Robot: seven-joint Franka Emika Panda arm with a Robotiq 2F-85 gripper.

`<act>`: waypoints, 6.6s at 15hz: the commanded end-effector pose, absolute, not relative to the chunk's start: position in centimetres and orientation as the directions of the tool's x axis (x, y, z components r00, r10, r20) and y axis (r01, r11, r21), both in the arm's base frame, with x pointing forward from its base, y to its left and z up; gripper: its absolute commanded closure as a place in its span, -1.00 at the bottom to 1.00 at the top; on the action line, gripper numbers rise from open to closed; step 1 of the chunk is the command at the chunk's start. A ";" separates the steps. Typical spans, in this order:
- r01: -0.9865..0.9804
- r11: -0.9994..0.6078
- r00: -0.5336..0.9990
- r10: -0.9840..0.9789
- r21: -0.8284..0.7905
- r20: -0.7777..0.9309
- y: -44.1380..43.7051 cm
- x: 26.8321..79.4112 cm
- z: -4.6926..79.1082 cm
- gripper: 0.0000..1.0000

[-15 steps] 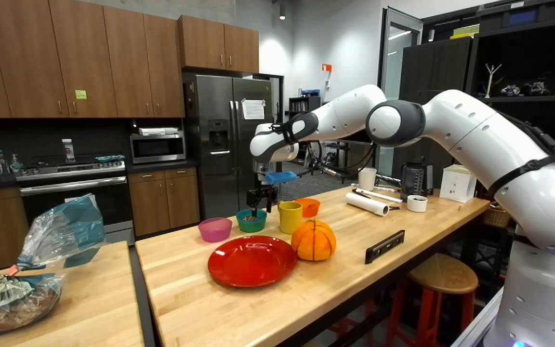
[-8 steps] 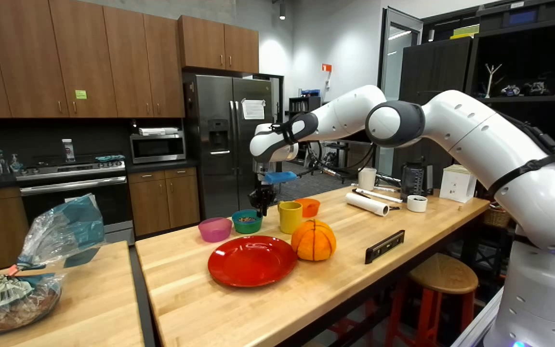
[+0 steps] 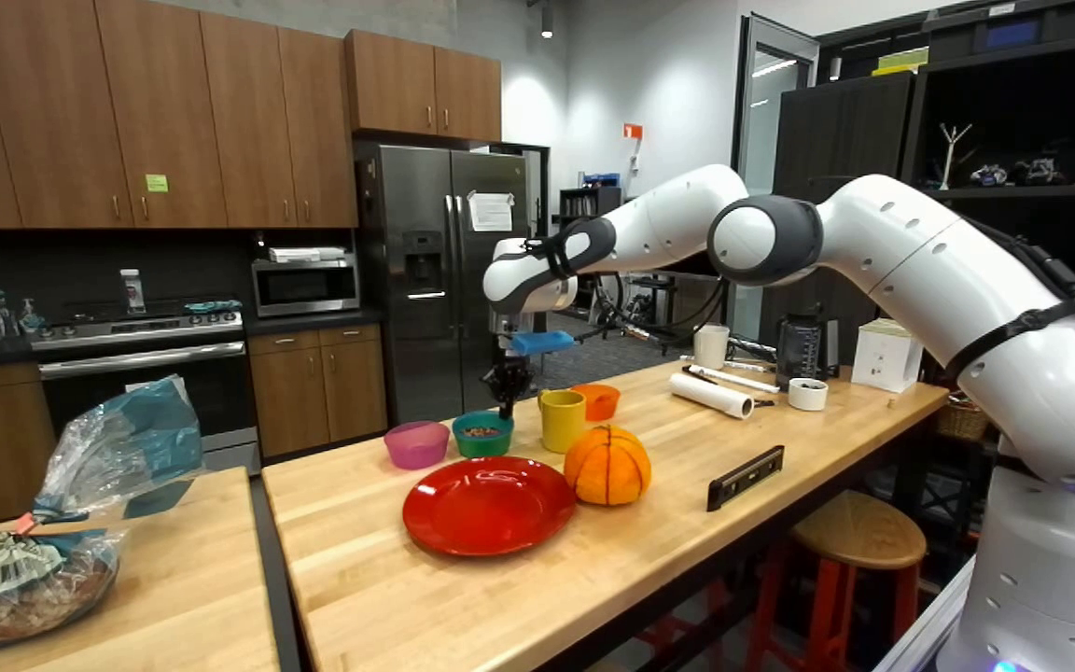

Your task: Pour the contents of the blue bowl into the pink bowl

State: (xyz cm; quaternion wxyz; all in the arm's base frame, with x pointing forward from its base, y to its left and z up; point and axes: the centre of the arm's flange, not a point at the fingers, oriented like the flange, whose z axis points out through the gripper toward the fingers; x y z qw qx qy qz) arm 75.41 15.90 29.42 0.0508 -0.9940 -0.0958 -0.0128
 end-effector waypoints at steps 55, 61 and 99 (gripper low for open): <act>0.030 -0.997 0.994 0.036 -0.064 -0.107 16.2 74.8 30.7 -0.08; 0.034 -0.997 0.993 0.041 -0.062 -0.111 16.4 74.8 30.6 0.56; 0.026 -0.996 0.975 0.044 -0.086 -0.218 16.6 73.5 29.6 -0.41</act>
